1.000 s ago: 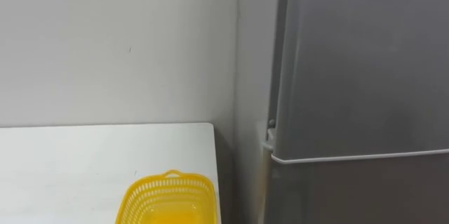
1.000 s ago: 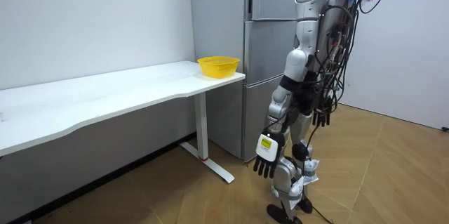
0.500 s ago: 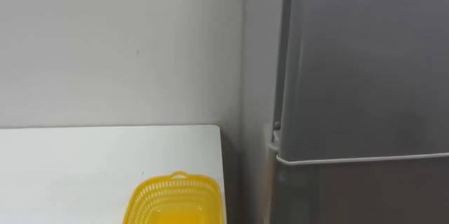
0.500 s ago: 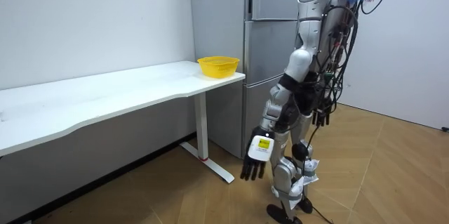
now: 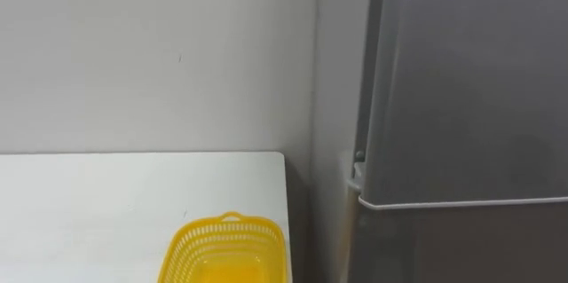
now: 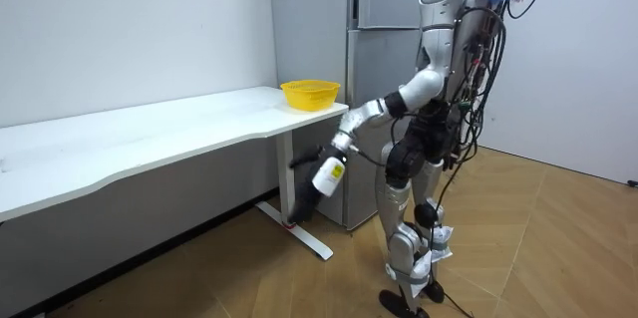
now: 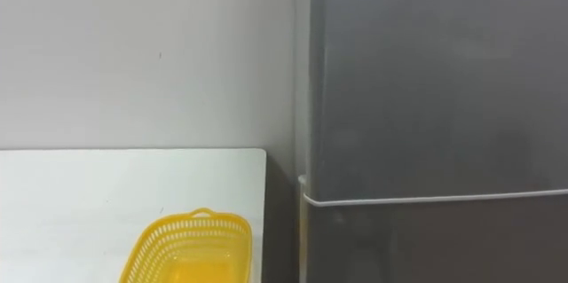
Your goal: Retrieve from the upper fridge
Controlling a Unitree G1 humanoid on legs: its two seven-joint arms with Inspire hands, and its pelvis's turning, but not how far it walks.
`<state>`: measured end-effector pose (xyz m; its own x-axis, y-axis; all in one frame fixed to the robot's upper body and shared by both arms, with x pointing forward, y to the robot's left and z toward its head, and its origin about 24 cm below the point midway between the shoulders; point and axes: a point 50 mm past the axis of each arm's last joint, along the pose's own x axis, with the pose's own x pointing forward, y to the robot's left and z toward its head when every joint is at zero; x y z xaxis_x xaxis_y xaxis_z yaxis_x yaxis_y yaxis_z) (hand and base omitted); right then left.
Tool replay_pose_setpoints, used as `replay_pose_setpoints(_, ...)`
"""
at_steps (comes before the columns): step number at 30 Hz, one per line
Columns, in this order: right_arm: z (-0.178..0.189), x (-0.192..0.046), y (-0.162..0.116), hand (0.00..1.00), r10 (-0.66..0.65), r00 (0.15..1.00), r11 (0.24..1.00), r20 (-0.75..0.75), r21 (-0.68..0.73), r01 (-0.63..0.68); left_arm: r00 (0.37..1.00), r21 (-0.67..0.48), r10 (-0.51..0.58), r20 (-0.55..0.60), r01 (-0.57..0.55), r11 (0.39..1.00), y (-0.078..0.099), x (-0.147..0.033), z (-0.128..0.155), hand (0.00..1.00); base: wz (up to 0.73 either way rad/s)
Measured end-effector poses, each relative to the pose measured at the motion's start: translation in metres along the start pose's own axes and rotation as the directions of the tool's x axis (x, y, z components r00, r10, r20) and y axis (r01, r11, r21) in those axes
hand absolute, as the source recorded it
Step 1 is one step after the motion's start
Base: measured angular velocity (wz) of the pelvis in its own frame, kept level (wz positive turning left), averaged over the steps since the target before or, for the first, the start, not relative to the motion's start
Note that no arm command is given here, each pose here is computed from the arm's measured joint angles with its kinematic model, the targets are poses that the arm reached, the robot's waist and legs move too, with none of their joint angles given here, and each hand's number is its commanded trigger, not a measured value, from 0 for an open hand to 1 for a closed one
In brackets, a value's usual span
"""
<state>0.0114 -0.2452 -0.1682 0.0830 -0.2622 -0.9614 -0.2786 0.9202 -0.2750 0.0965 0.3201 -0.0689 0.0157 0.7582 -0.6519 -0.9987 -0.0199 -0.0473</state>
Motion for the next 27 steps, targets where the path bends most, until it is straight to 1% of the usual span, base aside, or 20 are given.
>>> replay_pose_setpoints(1, -0.002, 0.0, 0.0, 0.0, -0.002, 1.0, 1.0, -0.004, 0.003, 0.002, 0.998, -0.019, -0.018, 0.058, 0.019, 1.0, -0.007, -0.006, 0.011, 0.0, 0.0)
replay_pose_setpoints(2, -0.001, 0.0, 0.0, 0.0, -0.003, 1.0, 1.0, -0.002, 0.003, 0.003, 0.996, -0.034, -0.026, 0.085, 0.029, 0.999, -0.011, -0.009, 0.017, 0.0, 0.0)
replay_pose_setpoints(4, -0.002, 0.0, 0.0, 0.0, -0.002, 1.0, 1.0, 0.002, 0.002, 0.002, 0.978, -0.067, -0.056, 0.203, 0.07, 0.995, -0.023, -0.022, 0.037, 0.0, 0.0)
replay_pose_setpoints(5, -0.003, 0.0, 0.001, 0.0, -0.003, 1.0, 1.0, 0.003, 0.002, 0.003, 0.971, -0.071, -0.058, 0.23, 0.076, 0.995, -0.024, -0.024, 0.042, 0.0, 0.0)
replay_pose_setpoints(7, -0.004, 0.0, 0.001, 0.0, -0.009, 1.0, 1.0, 0.004, 0.0, 0.009, 0.944, -0.076, -0.051, 0.326, 0.08, 0.994, -0.029, -0.032, 0.057, 0.0, 0.04)
replay_pose_setpoints(8, -0.003, 0.0, 0.001, 0.0, -0.01, 1.0, 1.0, 0.006, -0.004, 0.01, 0.935, -0.078, -0.05, 0.352, 0.083, 0.994, -0.03, -0.035, 0.061, 0.0, 0.07)
replay_pose_setpoints(10, -0.003, 0.0, 0.0, 0.0, -0.01, 1.0, 1.0, 0.012, -0.009, 0.011, 0.876, -0.073, -0.083, 0.475, 0.134, 0.988, -0.037, -0.05, 0.081, 0.0, 0.06)
replay_pose_setpoints(11, -0.003, 0.0, 0.0, 0.0, -0.011, 1.0, 1.0, 0.013, -0.007, 0.011, 0.86, -0.074, -0.09, 0.502, 0.146, 0.987, -0.038, -0.054, 0.086, 0.0, 0.06)
replay_pose_setpoints(13, -0.004, 0.0, -0.001, 0.0, -0.014, 1.0, 1.0, 0.012, 0.003, 0.014, 0.805, -0.073, -0.123, 0.581, 0.202, 0.977, -0.044, -0.067, 0.102, 0.0, 0.07)
replay_pose_setpoints(14, -0.003, 0.0, -0.001, 0.0, -0.014, 1.0, 1.0, 0.013, 0.006, 0.014, 0.793, -0.072, -0.13, 0.596, 0.214, 0.974, -0.046, -0.07, 0.105, 0.0, 0.04)
replay_pose_setpoints(16, -0.003, 0.0, 0.0, 0.0, -0.009, 1.0, 1.0, 0.022, 0.011, 0.008, 0.751, -0.082, -0.167, 0.639, 0.282, 0.956, -0.053, -0.082, 0.115, 0.0, 0.05)
replay_pose_setpoints(17, -0.003, 0.0, 0.0, 0.0, -0.006, 1.0, 1.0, 0.023, 0.012, 0.006, 0.742, -0.087, -0.174, 0.647, 0.299, 0.95, -0.055, -0.086, 0.118, 0.0, 0.03)
replay_pose_setpoints(19, -0.003, 0.0, 0.0, 0.0, 0.002, 1.0, 1.0, 0.025, 0.022, -0.003, 0.701, -0.082, -0.202, 0.684, 0.349, 0.934, -0.057, -0.095, 0.125, 0.0, 0.0)
replay_pose_setpoints(21, -0.003, 0.0, 0.001, 0.0, 0.008, 1.0, 1.0, 0.023, 0.008, -0.008, 0.646, -0.032, -0.229, 0.728, 0.365, 0.93, -0.06, -0.103, 0.128, 0.0, 0.03)
replay_pose_setpoints(22, -0.003, 0.0, 0.001, 0.0, 0.012, 1.0, 1.0, 0.023, -0.002, -0.012, 0.605, 0.003, -0.253, 0.755, 0.382, 0.924, -0.062, -0.109, 0.13, 0.0, 0.09)
replay_pose_setpoints(23, -0.003, 0.0, 0.001, 0.0, 0.013, 1.0, 1.0, 0.024, -0.001, -0.013, 0.589, 0.013, -0.269, 0.762, 0.402, 0.916, -0.063, -0.113, 0.131, 0.0, 0.07)
replay_pose_setpoints(25, -0.003, -0.001, 0.002, 0.0, 0.026, 0.999, 1.0, 0.024, -0.001, -0.026, 0.515, 0.058, -0.339, 0.788, 0.486, 0.872, -0.068, -0.129, 0.138, 0.0, 0.05)
replay_pose_setpoints(26, -0.003, -0.001, 0.002, 0.0, 0.033, 0.999, 0.999, 0.023, -0.001, -0.033, 0.489, 0.075, -0.352, 0.798, 0.499, 0.864, -0.07, -0.133, 0.139, 0.0, 0.06)
replay_pose_setpoints(27, -0.003, -0.001, 0.002, 0.0, 0.046, 0.999, 0.999, 0.021, -0.002, -0.046, 0.443, 0.107, -0.385, 0.81, 0.533, 0.839, -0.075, -0.141, 0.141, 0.0, 0.0)
